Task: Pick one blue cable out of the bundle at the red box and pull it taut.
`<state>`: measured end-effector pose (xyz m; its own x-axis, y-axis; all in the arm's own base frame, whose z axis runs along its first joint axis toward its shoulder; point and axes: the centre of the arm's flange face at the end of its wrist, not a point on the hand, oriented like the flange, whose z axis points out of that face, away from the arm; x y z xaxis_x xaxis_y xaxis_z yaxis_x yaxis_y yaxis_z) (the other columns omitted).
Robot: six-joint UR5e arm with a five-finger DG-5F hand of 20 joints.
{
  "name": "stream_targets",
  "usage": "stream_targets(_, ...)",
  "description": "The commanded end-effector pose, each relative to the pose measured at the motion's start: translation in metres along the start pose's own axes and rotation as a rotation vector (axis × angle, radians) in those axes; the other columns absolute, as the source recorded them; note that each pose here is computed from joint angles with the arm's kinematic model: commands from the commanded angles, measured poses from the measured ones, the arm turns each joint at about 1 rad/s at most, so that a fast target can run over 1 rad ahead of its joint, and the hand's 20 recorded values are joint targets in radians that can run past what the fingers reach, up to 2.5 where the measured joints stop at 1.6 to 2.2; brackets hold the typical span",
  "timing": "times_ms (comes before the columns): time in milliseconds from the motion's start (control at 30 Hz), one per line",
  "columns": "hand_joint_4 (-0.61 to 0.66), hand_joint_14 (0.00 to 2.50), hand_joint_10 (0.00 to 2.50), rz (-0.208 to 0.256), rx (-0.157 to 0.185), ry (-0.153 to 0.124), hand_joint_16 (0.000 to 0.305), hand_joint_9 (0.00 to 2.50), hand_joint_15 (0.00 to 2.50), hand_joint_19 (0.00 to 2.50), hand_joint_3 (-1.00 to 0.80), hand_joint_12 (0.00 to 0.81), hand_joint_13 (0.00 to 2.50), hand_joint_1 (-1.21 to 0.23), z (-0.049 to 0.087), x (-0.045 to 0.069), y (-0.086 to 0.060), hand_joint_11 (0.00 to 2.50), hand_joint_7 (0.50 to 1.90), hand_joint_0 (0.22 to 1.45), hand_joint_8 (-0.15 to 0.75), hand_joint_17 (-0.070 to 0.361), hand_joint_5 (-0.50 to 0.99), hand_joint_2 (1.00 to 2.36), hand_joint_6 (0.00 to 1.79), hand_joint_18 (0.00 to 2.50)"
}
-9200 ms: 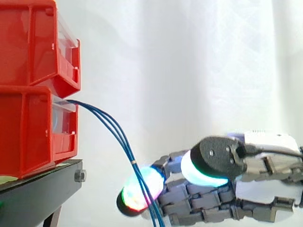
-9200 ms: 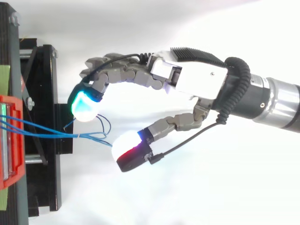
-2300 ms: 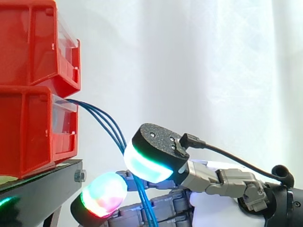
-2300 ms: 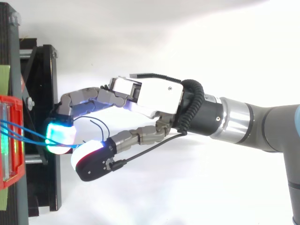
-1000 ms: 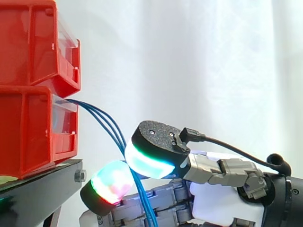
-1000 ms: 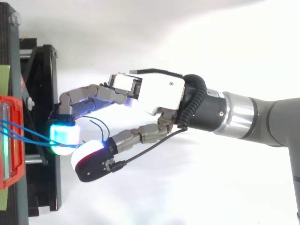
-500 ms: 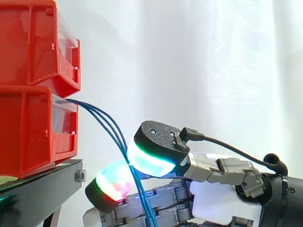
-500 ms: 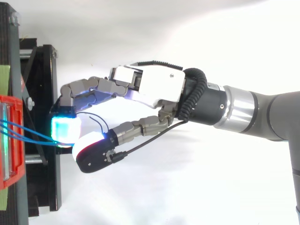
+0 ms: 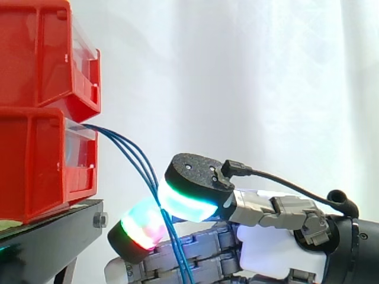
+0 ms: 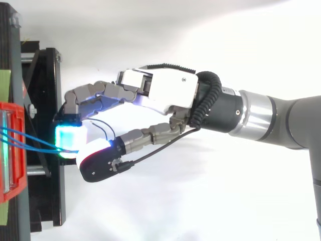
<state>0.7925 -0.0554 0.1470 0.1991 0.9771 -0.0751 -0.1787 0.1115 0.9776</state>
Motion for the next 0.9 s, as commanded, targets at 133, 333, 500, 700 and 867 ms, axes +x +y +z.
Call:
stream_targets(133,0.15,0.01,0.01,-0.002,-0.003,0.001,0.056,0.64,0.17,0.26,-0.16,0.411,0.54,-0.73,0.000,0.002,0.001,0.31,1.04,0.58,0.347,0.126,-0.17,1.02,0.77,0.52)
stream_targets(333,0.19,0.01,0.01,-0.001,-0.003,0.002,0.061,0.66,0.18,0.25,-0.06,0.438,0.56,-0.74,0.000,0.003,0.001,0.33,0.98,0.58,0.372,0.137,-0.18,1.02,0.85,0.57)
stream_targets(500,0.16,0.01,0.01,-0.001,-0.003,0.002,0.061,0.66,0.19,0.25,-0.01,0.435,0.57,-0.76,0.000,0.004,0.001,0.33,0.99,0.60,0.372,0.137,-0.18,1.02,0.87,0.59)
stream_targets(700,0.18,0.01,0.01,0.004,-0.011,0.001,0.058,0.65,0.21,0.28,-0.09,0.420,0.57,-0.78,0.002,0.004,0.012,0.34,0.99,0.58,0.355,0.130,-0.18,1.02,0.87,0.58)
stream_targets(867,0.19,0.01,0.01,0.002,-0.011,0.001,0.058,0.66,0.20,0.29,-0.35,0.423,0.57,-0.74,0.002,0.004,0.012,0.34,0.94,0.53,0.356,0.130,-0.17,1.01,0.84,0.57)
